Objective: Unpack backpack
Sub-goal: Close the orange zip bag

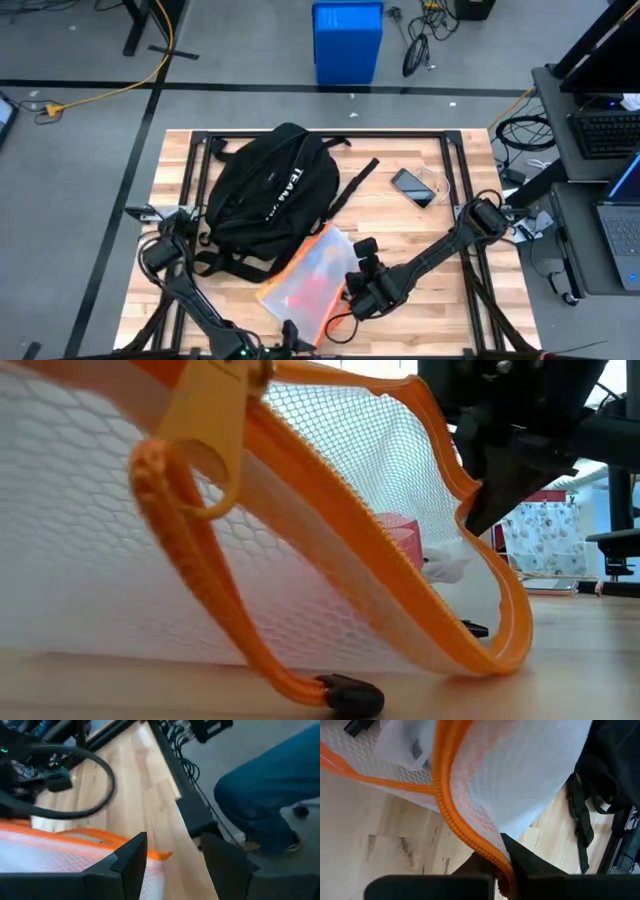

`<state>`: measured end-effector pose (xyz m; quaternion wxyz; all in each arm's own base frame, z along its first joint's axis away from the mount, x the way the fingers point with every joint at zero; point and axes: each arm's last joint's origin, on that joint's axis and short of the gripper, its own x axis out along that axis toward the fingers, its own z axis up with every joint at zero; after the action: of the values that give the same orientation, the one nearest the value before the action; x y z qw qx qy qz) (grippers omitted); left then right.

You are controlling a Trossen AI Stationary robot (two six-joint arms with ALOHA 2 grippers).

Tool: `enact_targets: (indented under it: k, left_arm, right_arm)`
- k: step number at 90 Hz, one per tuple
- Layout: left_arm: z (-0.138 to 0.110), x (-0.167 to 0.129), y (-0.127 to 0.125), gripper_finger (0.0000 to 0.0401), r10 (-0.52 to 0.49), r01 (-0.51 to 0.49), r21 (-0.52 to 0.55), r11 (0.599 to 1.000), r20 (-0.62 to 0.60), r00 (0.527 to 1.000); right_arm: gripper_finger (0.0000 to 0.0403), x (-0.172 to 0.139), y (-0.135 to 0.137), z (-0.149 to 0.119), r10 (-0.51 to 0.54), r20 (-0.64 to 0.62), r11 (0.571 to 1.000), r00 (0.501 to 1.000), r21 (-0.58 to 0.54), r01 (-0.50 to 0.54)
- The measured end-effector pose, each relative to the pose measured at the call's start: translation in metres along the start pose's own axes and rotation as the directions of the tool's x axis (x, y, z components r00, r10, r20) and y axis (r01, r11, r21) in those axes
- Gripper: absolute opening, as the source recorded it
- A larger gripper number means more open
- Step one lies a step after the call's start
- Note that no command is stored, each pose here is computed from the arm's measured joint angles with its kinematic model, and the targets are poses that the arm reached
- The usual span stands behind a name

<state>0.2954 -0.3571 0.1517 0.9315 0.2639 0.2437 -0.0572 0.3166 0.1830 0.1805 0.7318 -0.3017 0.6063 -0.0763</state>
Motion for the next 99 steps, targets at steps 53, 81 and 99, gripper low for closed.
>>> enact_targets:
  k: [53, 81, 99]
  left_arm:
    - [-0.004, -0.002, -0.004, 0.0177, 0.125, -0.125, -0.016, 0.992, 0.001, 0.992]
    - [-0.011, 0.011, -0.001, 0.0177, 0.133, -0.133, 0.004, 0.991, -0.027, 0.991]
    - [-0.015, 0.015, -0.002, 0.0177, 0.136, -0.135, 0.028, 0.991, -0.036, 0.990]
  right_arm:
    - [0.0000, 0.004, -0.007, 0.002, 0.025, -0.009, 0.999, 1.000, 0.031, -0.025]
    - [0.0000, 0.008, -0.014, 0.004, 0.049, -0.014, 0.997, 0.999, 0.062, -0.048]
    - [0.0000, 0.010, -0.016, 0.004, 0.049, -0.017, 0.996, 0.999, 0.073, -0.048]
